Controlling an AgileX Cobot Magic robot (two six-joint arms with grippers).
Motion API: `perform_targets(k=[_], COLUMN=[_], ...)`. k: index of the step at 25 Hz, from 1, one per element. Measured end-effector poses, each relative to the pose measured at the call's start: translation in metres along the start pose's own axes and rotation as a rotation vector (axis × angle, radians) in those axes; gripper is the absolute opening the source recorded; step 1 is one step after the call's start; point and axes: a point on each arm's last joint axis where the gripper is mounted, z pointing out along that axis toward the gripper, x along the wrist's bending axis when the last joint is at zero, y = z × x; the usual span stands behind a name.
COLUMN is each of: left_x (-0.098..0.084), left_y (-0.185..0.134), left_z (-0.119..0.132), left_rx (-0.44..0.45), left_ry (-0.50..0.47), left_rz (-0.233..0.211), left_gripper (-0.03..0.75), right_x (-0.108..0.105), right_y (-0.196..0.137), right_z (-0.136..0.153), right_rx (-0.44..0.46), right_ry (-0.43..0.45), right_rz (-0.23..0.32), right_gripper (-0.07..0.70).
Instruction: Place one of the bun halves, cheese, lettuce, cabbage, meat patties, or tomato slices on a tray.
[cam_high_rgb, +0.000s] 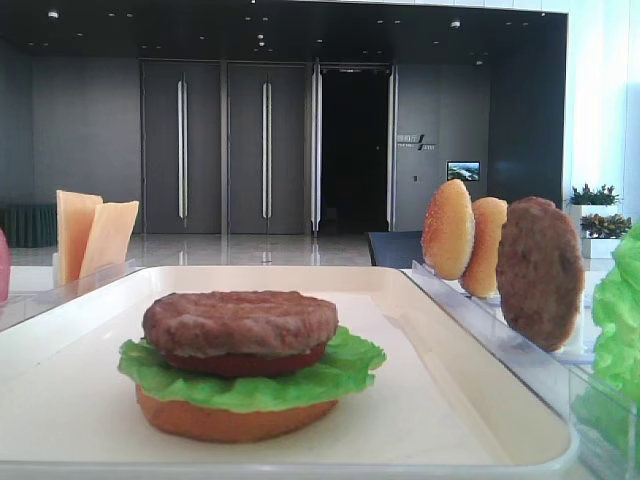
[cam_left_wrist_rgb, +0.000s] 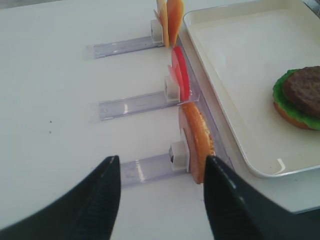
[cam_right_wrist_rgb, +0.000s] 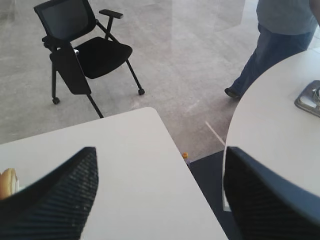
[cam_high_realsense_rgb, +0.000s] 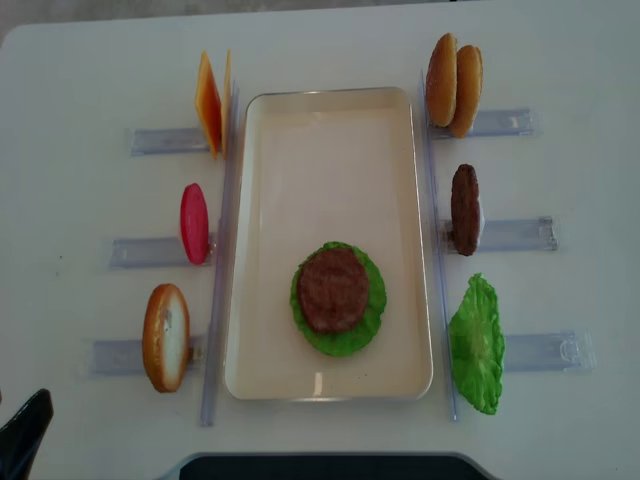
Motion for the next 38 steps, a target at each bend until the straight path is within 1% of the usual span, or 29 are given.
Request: perform_targets(k=[4,6,10,14,16,17,20,25,29,32,38], left_x=[0.0,0.0,0.0,0.0,0.0,0.0,0.0,0.0,0.0,0.0,0.0], left_y=[0.0,0.0,0.0,0.0,0.0,0.0,0.0,0.0,0.0,0.0,0.0], left_z=[0.0,0.0,0.0,0.0,0.0,0.0,0.0,0.0,0.0,0.0,0.0], left_rx=[0.0,0.0,0.0,0.0,0.0,0.0,0.0,0.0,0.0,0.0,0.0], left_ry=[0.0,0.0,0.0,0.0,0.0,0.0,0.0,0.0,0.0,0.0,0.0], left_rz=[0.0,0.0,0.0,0.0,0.0,0.0,0.0,0.0,0.0,0.0,0.0], left_gripper=[0.408,0.408,0.408,0.408,0.408,0.408,0.408,0.408,0.408,0.408,0.408], right_x=[-0.008,-0.01,-0.01,-0.009,-0.009,-0.007,-0.003,0.004,0.008,0.01,0.01], right_y=[-0.046,-0.071,-0.112,-0.147,-0.162,-0.169,-0.182,-0.196,-0.209,-0.216,-0.217], right_z=[-0.01,-0.014,-0.015,-0.018,-0.021,-0.019,-0.01,0.008,0.025,0.033,0.034], right_rx=[0.018,0.024,0.036,0.02,-0.006,-0.001,0.033,0.096,0.14,0.173,0.176], right_ry=[0.002,0.018,0.073,0.137,0.17,0.184,0.216,0.239,0.244,0.242,0.243], right_rz=[-0.006,-0.01,-0.026,-0.044,-0.052,-0.061,-0.071,-0.089,-0.098,-0.107,-0.114], right_gripper=[0.502,0.502,0.502,0.502,0.502,0.502,0.502,0.502,0.502,0.502,0.502])
